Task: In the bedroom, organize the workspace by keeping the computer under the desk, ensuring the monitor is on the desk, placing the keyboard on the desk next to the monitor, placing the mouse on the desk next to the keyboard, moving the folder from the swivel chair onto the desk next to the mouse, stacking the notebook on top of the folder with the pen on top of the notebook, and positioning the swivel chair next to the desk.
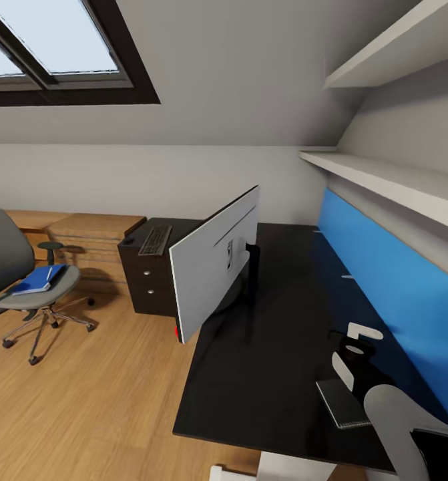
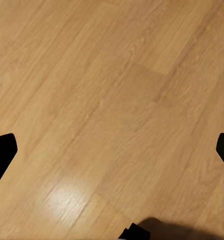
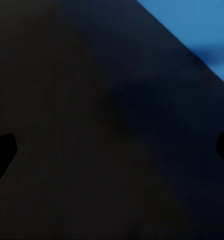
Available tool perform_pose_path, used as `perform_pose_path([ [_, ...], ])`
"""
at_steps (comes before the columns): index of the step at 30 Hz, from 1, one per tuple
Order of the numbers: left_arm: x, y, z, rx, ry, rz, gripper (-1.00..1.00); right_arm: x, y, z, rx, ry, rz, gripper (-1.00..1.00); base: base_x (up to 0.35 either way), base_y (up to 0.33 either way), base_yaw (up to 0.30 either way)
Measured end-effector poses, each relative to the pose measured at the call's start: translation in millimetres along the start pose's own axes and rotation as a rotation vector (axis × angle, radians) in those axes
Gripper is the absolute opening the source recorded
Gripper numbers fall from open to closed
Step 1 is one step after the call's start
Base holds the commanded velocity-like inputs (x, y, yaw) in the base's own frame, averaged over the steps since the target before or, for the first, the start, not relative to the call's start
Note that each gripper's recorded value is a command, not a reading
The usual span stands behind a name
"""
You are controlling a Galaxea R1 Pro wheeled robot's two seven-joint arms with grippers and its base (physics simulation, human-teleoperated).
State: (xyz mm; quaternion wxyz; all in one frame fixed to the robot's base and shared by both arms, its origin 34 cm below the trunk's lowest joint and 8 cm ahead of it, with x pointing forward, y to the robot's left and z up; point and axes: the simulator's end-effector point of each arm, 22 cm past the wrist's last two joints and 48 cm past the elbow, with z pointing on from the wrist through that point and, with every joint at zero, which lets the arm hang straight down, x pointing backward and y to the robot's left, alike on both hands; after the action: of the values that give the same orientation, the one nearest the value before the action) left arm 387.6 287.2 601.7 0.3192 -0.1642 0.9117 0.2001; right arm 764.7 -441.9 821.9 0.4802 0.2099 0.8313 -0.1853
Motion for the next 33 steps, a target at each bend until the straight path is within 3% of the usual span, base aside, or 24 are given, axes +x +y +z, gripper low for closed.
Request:
perform_pose_path([
  [16, 16, -9, 16.3, 0.003, 0.003, -0.005, 1.0, 20, -2, 12.6, 0.011, -0.002, 0.0, 1.0, 0.0, 0.0, 0.0],
  [25, 24, -13, 26.3, 0.003, 0.003, -0.006, 1.0, 33, -27, 27.5, 0.04, 0.027, -0.012, 1.0, 0.0, 0.0, 0.0],
  [33, 33, -17, 35.4, 0.004, 0.003, -0.006, 1.0, 51, -27, 34.9, 0.025, 0.064, -0.023, 1.0, 0.0, 0.0, 0.0],
])
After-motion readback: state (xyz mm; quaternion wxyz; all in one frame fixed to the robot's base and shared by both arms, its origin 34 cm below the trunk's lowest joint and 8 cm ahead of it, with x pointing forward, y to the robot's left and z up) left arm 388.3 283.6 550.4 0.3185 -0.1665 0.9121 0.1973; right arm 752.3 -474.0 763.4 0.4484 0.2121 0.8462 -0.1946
